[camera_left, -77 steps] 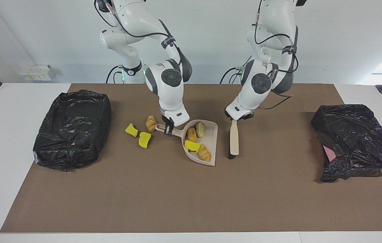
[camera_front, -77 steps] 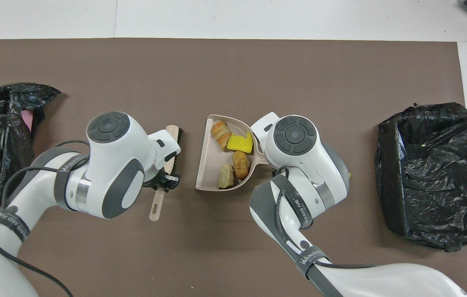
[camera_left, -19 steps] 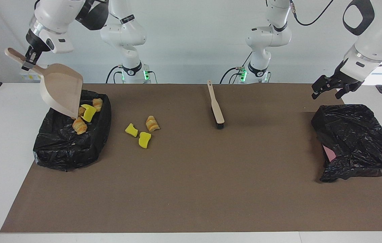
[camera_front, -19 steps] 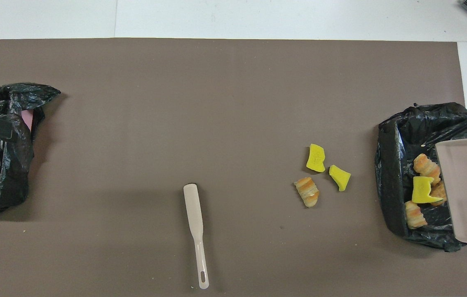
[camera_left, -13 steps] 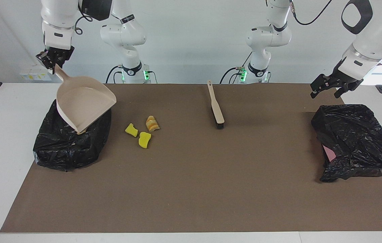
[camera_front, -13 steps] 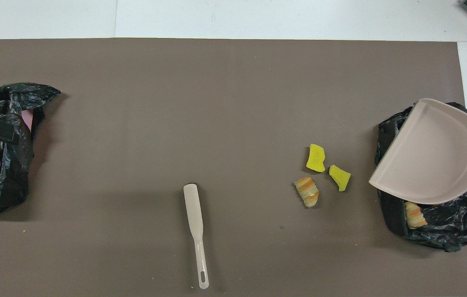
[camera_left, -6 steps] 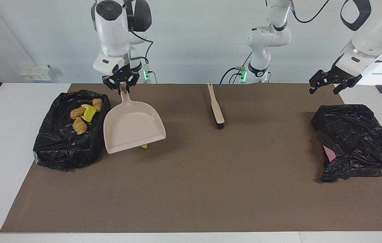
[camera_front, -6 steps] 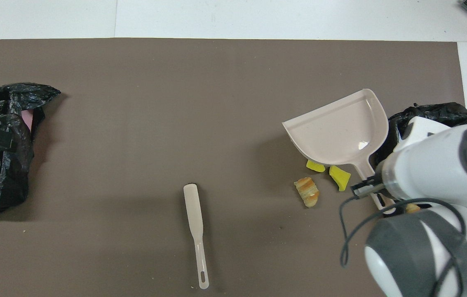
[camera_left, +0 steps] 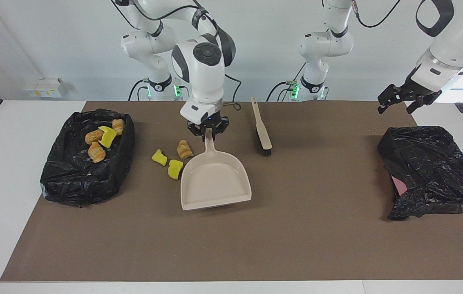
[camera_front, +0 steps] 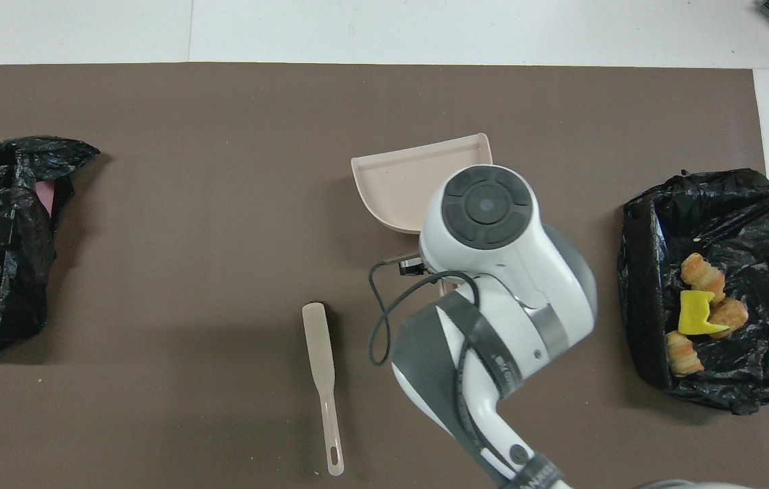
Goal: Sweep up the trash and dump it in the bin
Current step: 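Bring the empty dustpan back and set it on the mat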
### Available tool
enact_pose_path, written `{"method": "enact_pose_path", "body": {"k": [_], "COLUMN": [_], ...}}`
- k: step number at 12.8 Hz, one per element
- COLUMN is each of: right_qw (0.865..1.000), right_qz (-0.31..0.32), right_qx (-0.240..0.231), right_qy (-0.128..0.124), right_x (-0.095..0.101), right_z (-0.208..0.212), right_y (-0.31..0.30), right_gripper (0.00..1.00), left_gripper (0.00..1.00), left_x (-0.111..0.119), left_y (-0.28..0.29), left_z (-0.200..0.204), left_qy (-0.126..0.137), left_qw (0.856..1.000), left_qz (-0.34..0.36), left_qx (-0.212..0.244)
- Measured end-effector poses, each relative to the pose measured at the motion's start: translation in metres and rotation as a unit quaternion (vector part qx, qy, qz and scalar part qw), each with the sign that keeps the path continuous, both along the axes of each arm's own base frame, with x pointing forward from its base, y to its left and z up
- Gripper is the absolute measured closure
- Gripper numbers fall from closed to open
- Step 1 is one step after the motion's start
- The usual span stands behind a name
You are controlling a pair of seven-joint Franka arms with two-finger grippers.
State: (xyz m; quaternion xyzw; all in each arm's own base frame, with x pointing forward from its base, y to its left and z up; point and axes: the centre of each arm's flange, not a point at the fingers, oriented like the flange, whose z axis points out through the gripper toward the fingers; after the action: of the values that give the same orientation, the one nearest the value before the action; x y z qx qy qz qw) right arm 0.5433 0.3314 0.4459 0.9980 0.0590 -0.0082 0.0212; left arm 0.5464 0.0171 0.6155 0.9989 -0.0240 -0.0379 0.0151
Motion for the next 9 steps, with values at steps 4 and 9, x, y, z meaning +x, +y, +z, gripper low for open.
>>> {"method": "enact_pose_path", "body": {"k": [4,9], "right_qw": [0.999,0.998], "right_qz": [-0.032,-0.037], "right_qx": [0.004,0.024], "right_qy": [-0.028,-0.054], "right_x": [0.011,0.027], "right_z": [-0.047,-0.101], "right_y": [0.099,0.129], "right_gripper": [0.67,0.67], "left_gripper": [0.0,0.0], "left_x": [0.0,0.0], "left_y": [0.002,0.002], "left_z": [0.0,0.0], "left_qy": [0.0,0.0], "left_qw": [1.0,1.0], "left_qz": [0.001,0.002], "left_qx": [0.0,0.0]}}
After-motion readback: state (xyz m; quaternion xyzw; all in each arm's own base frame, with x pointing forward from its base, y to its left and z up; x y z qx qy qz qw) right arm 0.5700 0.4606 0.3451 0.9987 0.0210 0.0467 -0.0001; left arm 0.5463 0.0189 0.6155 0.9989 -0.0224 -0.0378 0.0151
